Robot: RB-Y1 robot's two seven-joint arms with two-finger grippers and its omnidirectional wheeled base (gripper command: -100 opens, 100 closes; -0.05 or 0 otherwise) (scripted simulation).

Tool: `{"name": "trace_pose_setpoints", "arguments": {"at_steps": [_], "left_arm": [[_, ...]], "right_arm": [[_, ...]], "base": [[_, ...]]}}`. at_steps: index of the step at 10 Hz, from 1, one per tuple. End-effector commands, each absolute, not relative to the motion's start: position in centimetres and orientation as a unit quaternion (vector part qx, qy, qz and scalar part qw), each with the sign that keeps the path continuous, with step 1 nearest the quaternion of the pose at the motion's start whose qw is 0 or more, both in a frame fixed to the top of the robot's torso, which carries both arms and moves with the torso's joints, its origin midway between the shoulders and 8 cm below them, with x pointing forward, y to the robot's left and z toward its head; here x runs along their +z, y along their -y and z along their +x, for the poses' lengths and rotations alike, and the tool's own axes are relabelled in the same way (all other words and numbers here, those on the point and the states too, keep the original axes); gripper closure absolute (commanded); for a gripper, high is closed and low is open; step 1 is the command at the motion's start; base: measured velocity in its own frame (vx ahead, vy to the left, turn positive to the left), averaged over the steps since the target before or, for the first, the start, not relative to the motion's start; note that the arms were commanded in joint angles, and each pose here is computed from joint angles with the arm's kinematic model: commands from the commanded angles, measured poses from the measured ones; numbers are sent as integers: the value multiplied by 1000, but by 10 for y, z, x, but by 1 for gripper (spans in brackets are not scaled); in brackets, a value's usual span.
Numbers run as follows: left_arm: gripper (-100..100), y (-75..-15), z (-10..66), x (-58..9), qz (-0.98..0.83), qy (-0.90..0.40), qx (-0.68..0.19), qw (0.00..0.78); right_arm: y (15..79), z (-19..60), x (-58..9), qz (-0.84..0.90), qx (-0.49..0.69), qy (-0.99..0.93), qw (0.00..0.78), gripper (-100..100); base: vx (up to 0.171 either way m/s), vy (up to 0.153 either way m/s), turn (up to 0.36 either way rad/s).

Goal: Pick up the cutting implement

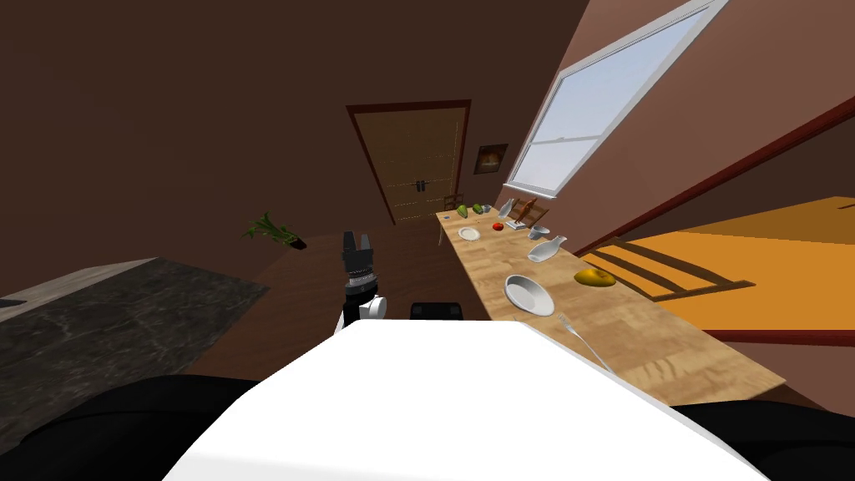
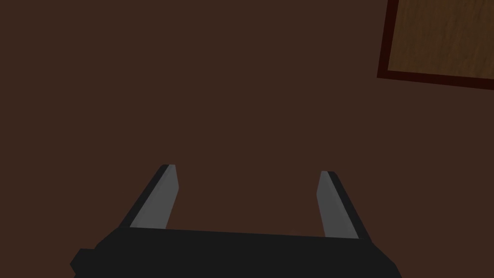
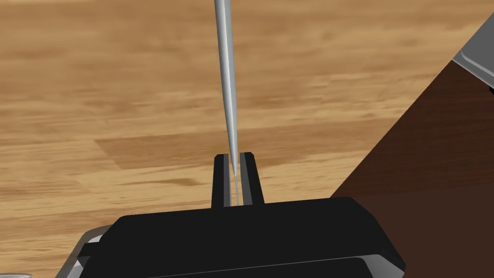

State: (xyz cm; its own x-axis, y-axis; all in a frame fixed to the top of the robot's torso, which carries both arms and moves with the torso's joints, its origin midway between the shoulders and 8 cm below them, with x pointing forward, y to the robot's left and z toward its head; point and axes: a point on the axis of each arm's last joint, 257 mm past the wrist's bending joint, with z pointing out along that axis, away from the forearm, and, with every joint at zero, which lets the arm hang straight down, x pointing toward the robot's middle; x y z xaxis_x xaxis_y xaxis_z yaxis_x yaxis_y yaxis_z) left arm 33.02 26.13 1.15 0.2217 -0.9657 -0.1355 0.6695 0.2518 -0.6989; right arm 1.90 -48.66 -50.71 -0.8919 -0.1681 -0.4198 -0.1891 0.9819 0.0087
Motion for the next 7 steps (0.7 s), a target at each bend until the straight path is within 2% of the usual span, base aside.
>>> {"name": "trace_pose_setpoints", "arguments": {"at_steps": [1, 2, 3, 6, 7], "left_arm": [[0, -261, 330, 11, -259, -286, -554, 738], [0, -261, 330, 11, -259, -286, -554, 738], [0, -261, 330, 11, -259, -286, -554, 738], [0, -261, 330, 11, -259, -286, -554, 738], [0, -261, 330, 11, -259, -286, -554, 738]], "right_arm": [[487, 19, -507, -92, 25, -972, 214, 100], [486, 19, -507, -92, 25, -972, 214, 0], [492, 19, -497, -97, 26, -972, 213, 100], [494, 20, -494, -101, 27, -972, 212, 100], [494, 20, -494, -101, 27, -972, 212, 0]], "base": [[0, 0, 0], [0, 0, 0], [5, 15, -90], [7, 19, -64], [0, 0, 0]]}}
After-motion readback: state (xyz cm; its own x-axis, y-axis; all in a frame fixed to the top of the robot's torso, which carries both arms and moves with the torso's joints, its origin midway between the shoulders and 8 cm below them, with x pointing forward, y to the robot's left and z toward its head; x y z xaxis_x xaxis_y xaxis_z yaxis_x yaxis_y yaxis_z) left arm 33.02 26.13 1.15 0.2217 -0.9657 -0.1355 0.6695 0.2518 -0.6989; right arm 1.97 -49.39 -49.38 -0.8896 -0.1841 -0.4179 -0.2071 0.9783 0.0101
